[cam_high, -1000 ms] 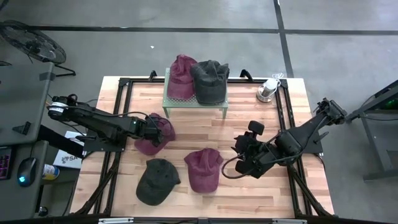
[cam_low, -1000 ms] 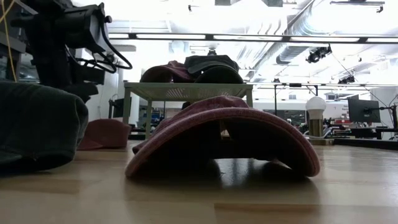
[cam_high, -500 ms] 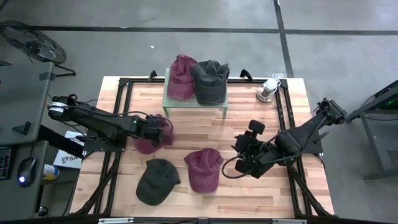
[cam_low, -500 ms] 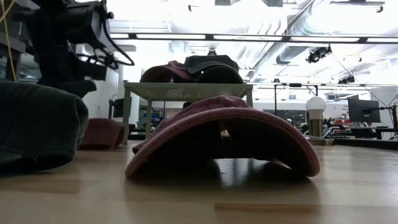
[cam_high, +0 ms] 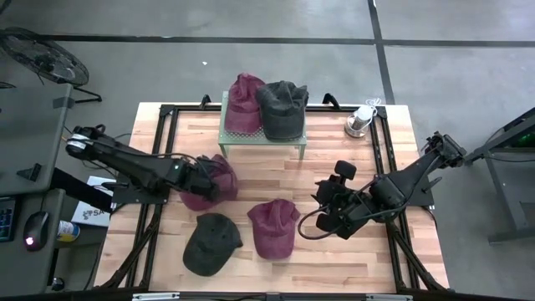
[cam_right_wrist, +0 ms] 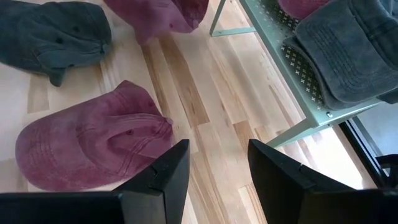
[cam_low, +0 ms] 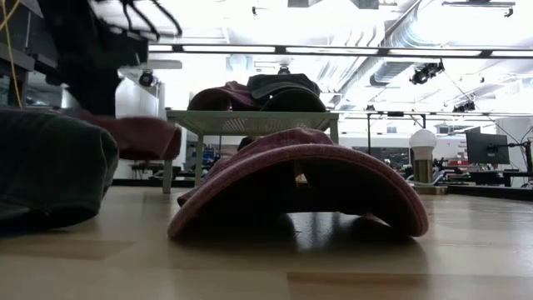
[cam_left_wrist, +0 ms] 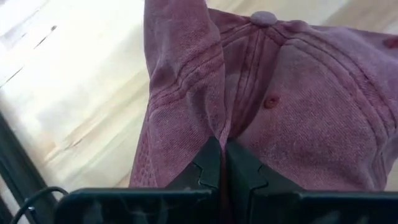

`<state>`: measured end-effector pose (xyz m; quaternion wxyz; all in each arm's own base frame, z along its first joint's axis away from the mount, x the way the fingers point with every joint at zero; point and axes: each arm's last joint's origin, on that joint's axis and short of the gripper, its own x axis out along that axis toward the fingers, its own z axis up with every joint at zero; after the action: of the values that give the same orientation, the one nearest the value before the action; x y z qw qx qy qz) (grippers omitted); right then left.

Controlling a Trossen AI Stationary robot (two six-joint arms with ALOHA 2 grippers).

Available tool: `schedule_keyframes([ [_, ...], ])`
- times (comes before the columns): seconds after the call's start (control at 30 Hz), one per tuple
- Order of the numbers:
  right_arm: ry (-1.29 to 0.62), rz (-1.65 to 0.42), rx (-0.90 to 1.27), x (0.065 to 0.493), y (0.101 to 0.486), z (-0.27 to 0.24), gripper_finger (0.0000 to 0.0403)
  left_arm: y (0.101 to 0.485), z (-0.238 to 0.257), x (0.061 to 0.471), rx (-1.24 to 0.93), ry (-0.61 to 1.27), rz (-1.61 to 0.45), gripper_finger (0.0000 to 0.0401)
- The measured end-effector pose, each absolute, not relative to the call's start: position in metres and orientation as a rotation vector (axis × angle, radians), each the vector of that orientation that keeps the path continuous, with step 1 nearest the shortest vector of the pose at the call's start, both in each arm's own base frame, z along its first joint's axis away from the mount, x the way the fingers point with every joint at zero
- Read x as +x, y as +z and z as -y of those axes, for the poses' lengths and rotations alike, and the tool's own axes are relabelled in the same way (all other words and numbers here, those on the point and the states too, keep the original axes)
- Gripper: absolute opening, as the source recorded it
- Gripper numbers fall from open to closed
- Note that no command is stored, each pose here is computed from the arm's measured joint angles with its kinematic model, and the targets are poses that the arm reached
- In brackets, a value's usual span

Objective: Pick & Place hat
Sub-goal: Stack the top red cap on the red cap on the shelf

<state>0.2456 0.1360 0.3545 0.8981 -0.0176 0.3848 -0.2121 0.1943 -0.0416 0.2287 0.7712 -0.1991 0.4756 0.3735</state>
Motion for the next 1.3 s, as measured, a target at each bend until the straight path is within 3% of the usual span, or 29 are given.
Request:
schedule_keyframes([
  [0.47,-0.447,-0.789,-0.038,0.246,0.355,-0.136,0.0155,0.296,0.095,0.196,-0.301,0.646,-0.687,0.0000],
  [0.97,-0.502,-0.610,-0.112,0.258,0.364,-0.136,0.0155,0.349,0.103,0.206,-0.115,0.889,-0.062,0.0000],
  [1.3,-0.464,-0.518,-0.203,0.290,0.370,-0.130,0.0155,0.368,0.086,0.225,-0.142,1.052,0.060,0.0000],
])
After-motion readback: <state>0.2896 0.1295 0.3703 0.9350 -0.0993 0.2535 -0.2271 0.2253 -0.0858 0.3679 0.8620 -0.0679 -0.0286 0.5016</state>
